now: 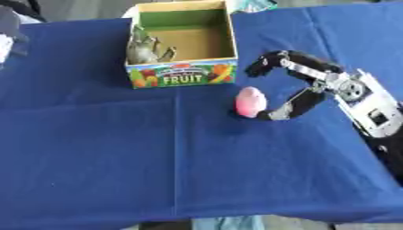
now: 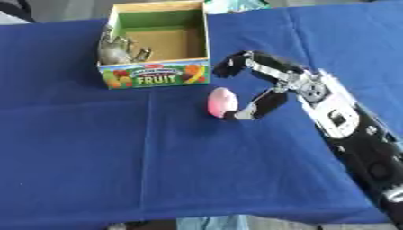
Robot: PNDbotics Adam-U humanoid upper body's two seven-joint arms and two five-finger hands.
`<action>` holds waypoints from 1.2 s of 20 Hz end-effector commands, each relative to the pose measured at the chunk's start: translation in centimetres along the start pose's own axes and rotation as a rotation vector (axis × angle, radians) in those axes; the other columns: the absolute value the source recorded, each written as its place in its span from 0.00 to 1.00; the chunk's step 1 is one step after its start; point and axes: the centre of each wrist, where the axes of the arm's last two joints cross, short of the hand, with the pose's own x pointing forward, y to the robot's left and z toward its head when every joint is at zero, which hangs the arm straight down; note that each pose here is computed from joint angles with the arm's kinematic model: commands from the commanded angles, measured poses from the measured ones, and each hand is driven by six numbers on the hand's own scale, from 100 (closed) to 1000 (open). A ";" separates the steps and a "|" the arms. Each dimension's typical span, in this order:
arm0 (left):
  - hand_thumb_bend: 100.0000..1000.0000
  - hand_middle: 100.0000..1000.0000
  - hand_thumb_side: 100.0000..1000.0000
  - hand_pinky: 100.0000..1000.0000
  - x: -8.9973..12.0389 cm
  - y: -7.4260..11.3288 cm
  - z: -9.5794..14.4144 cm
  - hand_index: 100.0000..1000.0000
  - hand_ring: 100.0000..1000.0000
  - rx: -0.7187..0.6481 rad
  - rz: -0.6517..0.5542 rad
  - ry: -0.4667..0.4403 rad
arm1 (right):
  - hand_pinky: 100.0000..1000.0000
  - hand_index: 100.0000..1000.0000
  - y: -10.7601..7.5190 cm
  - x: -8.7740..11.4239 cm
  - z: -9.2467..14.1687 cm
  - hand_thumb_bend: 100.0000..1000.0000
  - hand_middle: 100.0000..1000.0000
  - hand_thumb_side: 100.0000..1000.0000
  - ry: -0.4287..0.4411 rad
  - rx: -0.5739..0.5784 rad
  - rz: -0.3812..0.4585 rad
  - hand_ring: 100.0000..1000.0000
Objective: Pick up objects on the table and place them in the box.
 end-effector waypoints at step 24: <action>0.33 0.66 0.59 0.58 0.2 0.3 0.0 0.77 0.64 0.004 -0.010 -0.002 | 0.67 0.67 0.1 -0.6 -0.1 0.00 0.38 0.00 -0.004 -0.023 0.142 0.55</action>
